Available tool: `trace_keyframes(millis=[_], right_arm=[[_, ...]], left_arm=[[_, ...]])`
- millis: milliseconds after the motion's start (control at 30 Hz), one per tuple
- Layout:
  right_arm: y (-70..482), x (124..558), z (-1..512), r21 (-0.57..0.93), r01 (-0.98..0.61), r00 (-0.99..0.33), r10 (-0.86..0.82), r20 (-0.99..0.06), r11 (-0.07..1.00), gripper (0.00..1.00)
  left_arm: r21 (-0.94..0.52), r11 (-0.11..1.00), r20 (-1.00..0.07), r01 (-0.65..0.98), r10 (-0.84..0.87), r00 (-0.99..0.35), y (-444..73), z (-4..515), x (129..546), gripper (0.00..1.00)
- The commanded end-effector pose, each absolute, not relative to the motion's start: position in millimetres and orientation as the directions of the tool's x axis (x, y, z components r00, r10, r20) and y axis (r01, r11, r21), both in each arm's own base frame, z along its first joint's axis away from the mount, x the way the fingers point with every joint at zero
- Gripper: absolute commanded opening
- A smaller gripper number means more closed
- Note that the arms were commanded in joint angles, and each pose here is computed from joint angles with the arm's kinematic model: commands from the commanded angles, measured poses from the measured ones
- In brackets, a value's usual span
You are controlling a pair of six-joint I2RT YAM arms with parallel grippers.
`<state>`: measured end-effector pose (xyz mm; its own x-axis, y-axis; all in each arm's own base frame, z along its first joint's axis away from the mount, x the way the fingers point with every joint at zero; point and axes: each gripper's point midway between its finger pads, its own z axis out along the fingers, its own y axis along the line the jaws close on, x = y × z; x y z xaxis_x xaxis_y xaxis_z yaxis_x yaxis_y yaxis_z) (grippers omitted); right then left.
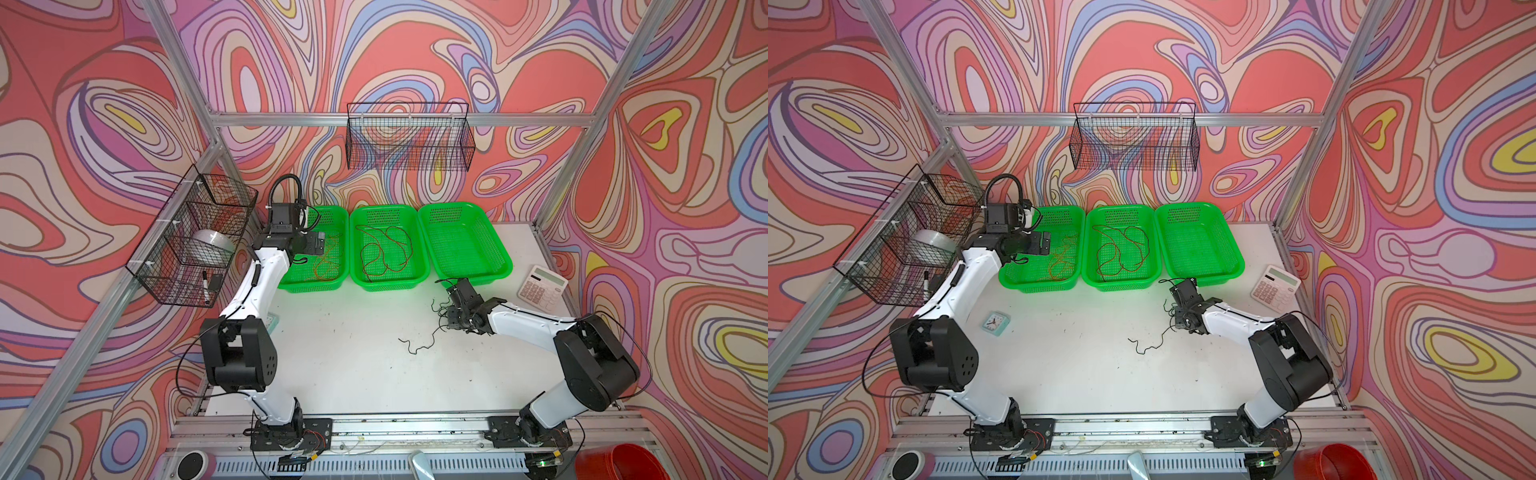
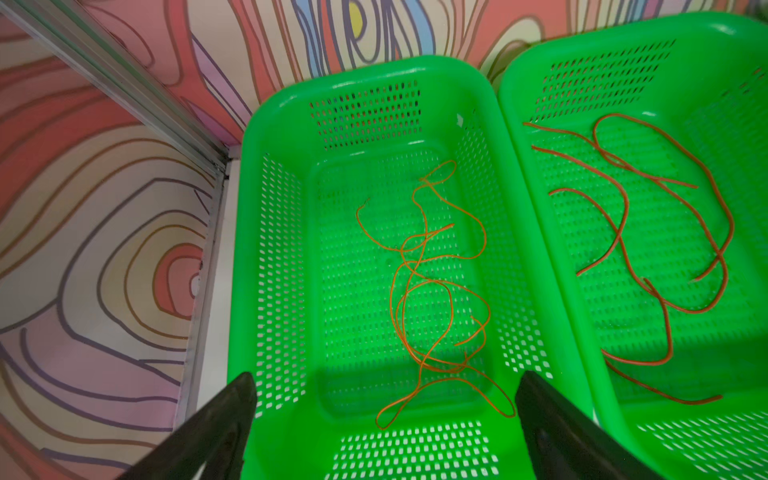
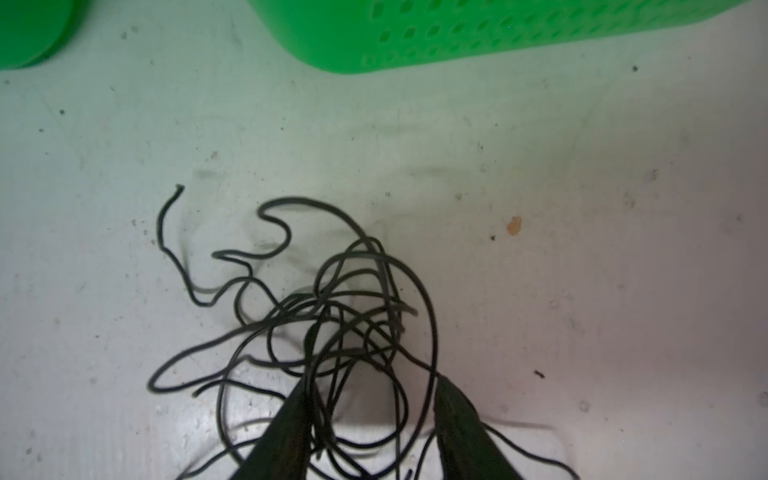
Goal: Untangle the cables
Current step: 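Move the left gripper back to the black wire pile beside the right gripper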
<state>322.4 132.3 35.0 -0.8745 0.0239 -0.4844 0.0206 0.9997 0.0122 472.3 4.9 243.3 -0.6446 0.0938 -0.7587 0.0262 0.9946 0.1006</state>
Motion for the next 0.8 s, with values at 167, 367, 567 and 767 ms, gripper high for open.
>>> trace_keyframes(millis=[167, 367, 567, 767], right_arm=[[167, 326, 54, 0.163, -0.134, -0.851, -0.029, -0.524, 0.977, 0.23], [173, 327, 87, 0.187, -0.161, -0.82, -0.026, -0.572, 0.969, 0.22], [140, 314, 99, 0.078, -0.075, -0.823, -0.018, -0.568, 0.994, 0.49], [125, 301, 92, 0.055, -0.031, -0.835, 0.004, -0.55, 0.998, 0.5]], left_arm=[[0.168, 0.959, -0.818, 0.23, 0.266, -0.51, -58, 266, 431, 0.91], [0.176, 0.897, -0.829, 0.406, 0.358, -0.43, -121, 263, 386, 0.75], [0.16, 0.774, -0.807, 0.612, 0.46, -0.371, -199, 232, 334, 0.63], [0.091, 0.622, -0.784, 0.778, 0.527, -0.329, -276, 184, 289, 0.52]])
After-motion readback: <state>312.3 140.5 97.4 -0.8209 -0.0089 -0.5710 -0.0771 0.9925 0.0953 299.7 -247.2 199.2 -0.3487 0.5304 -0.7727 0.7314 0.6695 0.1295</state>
